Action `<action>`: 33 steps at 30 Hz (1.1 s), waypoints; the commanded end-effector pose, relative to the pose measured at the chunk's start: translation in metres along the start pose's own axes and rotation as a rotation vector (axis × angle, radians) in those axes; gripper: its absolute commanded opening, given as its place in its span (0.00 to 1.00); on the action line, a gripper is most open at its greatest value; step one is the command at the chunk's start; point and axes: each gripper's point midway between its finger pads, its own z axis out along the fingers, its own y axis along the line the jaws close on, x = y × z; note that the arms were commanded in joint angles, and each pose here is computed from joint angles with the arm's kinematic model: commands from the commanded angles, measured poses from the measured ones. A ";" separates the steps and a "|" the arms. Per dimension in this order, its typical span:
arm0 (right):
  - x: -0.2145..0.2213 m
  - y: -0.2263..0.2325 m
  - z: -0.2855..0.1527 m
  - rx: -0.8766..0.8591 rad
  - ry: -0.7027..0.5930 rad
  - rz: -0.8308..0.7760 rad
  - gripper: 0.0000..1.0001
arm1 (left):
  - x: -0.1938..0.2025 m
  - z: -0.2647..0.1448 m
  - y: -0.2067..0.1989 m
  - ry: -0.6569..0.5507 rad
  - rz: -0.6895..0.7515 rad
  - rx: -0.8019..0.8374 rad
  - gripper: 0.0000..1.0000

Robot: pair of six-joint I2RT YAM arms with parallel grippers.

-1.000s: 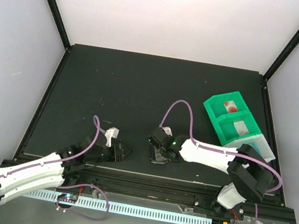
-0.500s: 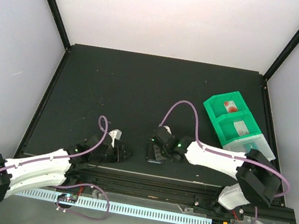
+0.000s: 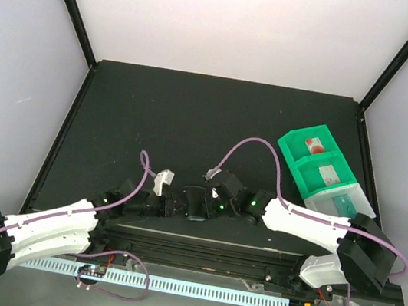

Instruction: Take the credit cards out of the card holder

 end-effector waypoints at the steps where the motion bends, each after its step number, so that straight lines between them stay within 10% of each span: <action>1: -0.001 0.012 0.006 -0.065 -0.019 -0.006 0.01 | -0.011 -0.004 -0.034 -0.015 0.022 0.109 0.20; 33: 0.008 0.007 0.013 -0.088 -0.054 0.039 0.01 | 0.004 0.052 0.070 0.101 0.083 -0.354 0.09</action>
